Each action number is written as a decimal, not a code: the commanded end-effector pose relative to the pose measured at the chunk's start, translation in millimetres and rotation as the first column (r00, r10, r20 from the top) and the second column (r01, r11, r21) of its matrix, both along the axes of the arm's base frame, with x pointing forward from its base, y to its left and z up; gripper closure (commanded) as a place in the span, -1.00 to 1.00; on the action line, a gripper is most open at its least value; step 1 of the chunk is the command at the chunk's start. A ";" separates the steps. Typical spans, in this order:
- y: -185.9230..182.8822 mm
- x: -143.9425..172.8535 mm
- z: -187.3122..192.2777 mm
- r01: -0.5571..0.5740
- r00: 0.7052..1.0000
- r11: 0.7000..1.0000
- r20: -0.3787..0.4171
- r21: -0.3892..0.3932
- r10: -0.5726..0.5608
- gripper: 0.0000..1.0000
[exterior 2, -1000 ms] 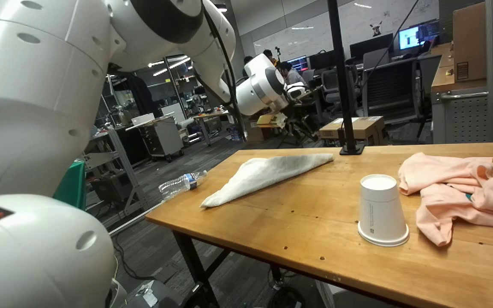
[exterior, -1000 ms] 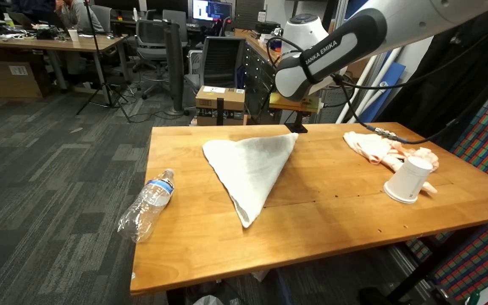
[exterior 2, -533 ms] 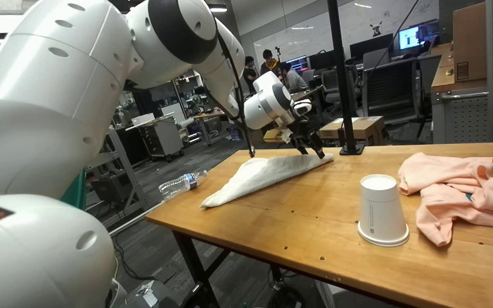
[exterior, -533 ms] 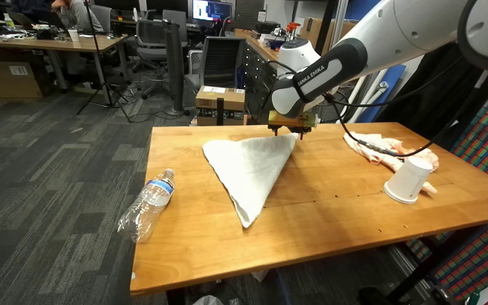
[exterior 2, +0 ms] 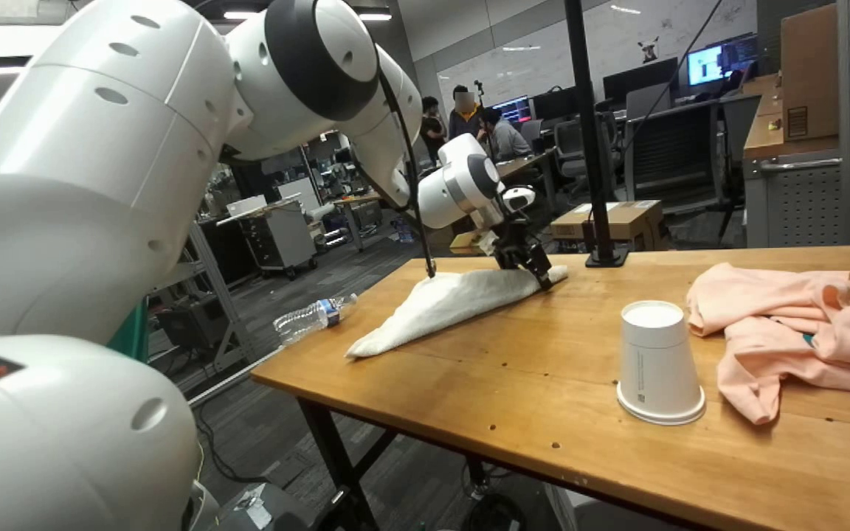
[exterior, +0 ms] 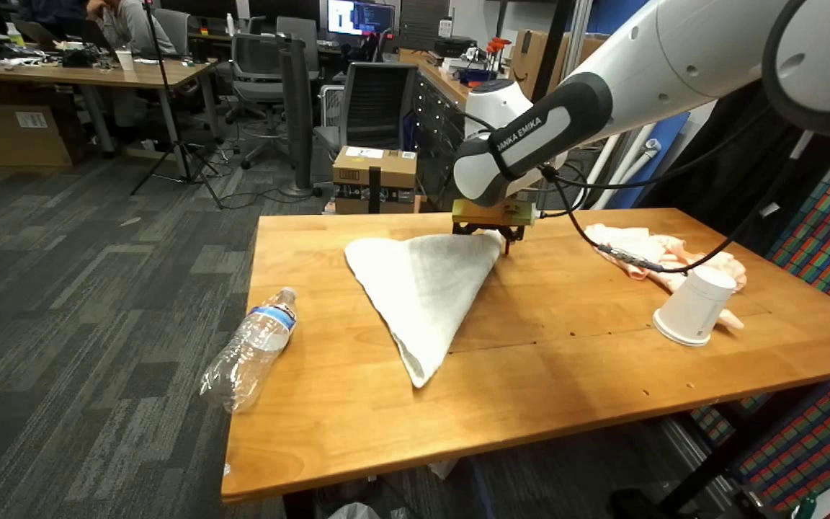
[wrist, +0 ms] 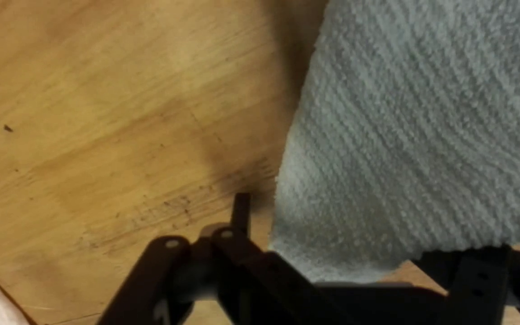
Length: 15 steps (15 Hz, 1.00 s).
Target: Fold the cloth
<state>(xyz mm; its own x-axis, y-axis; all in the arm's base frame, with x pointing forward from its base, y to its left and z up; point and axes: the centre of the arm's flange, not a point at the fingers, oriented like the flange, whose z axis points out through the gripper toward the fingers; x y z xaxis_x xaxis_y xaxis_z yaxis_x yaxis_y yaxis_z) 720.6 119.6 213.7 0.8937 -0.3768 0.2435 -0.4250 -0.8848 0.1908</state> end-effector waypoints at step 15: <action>84.1 -46.4 104.5 -0.186 0.981 0.972 0.031 -0.144 0.193 0.94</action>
<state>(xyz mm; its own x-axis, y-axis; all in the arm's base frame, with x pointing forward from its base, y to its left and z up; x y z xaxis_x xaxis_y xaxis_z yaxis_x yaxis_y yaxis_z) 711.7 183.5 273.7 0.9341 -0.2059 0.2916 -0.2860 -0.9206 0.2660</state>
